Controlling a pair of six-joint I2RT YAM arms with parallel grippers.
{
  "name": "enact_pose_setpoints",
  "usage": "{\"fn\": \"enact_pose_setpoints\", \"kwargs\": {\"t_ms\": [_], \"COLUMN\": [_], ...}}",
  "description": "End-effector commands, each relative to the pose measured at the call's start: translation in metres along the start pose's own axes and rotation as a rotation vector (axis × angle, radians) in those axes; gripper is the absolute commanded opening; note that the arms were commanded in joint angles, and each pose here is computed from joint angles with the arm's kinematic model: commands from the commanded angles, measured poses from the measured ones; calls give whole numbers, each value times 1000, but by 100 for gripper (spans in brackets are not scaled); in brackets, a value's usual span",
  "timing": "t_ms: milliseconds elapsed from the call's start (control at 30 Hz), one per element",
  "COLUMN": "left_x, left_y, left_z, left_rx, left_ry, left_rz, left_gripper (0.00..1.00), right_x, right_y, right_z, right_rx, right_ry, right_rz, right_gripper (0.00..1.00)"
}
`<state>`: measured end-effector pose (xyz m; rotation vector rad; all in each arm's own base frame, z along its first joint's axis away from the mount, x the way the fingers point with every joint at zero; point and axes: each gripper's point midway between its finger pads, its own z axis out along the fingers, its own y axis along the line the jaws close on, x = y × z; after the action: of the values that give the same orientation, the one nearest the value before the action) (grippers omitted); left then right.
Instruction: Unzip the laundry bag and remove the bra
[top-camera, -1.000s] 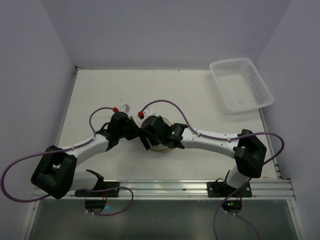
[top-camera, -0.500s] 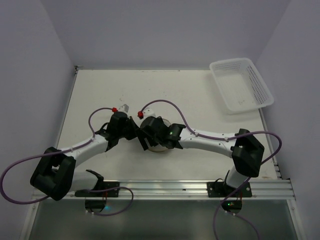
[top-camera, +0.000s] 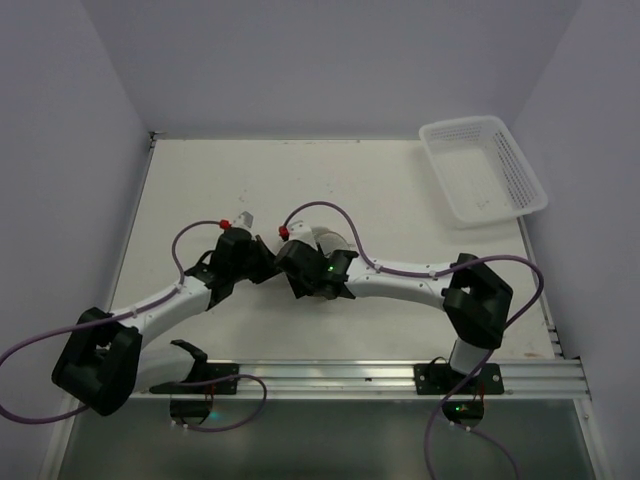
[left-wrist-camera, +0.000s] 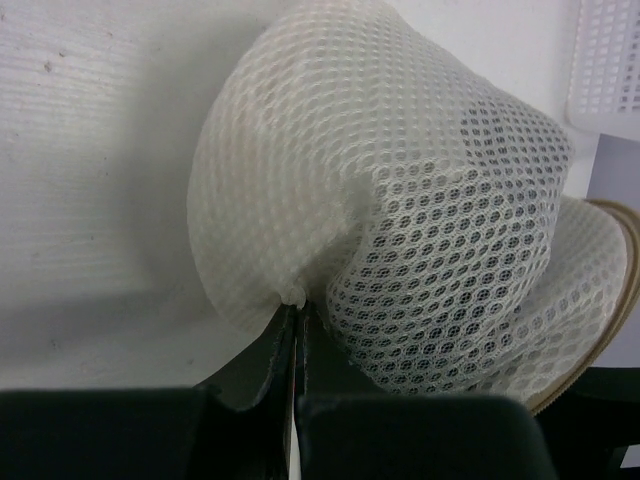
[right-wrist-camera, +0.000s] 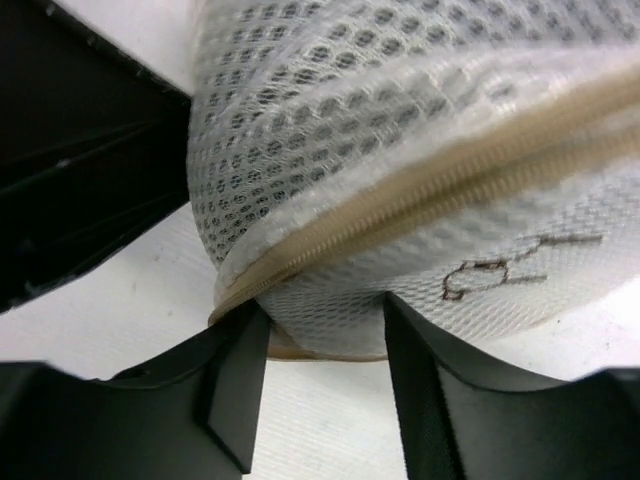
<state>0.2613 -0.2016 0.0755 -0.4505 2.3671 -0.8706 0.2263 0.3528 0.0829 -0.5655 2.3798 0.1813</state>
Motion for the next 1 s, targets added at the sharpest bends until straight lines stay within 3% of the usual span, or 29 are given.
{"fn": "enact_pose_setpoints", "kwargs": {"t_ms": [0, 33, 167, 267, 533, 700, 833, 933, 967], "left_x": [1, 3, 1, 7, 7, 10, 18, 24, 24], "left_y": [-9, -4, -1, 12, 18, 24, 30, 29, 29], "left_z": [-8, -8, -9, -9, -6, -5, -5, -5, -5], "left_rx": [34, 17, 4, -48, -73, -88, -82, -63, -60], "left_ry": [-12, -11, -29, -12, -10, 2, 25, 49, 52], "left_rz": [-28, -29, -32, -38, -17, 6, 24, 40, 44], "left_gripper": [0, 0, 0, 0, 0, 0, 0, 0, 0], "right_x": [-18, -20, -20, -19, -25, 6, 31, 45, 43], "right_y": [-17, -19, -36, -47, -107, -154, -172, -175, -175], "right_z": [-3, -5, -12, -19, -52, -55, -55, -57, -60], "right_rx": [81, 81, 114, 124, 142, 172, 147, 90, 73], "right_ry": [-61, -68, -87, -102, -167, -132, -88, -38, -38], "right_rz": [72, 84, 116, 138, 313, 466, 617, 672, 679], "right_gripper": [49, 37, 10, 0, 0, 0, 8, 25, 35]}}
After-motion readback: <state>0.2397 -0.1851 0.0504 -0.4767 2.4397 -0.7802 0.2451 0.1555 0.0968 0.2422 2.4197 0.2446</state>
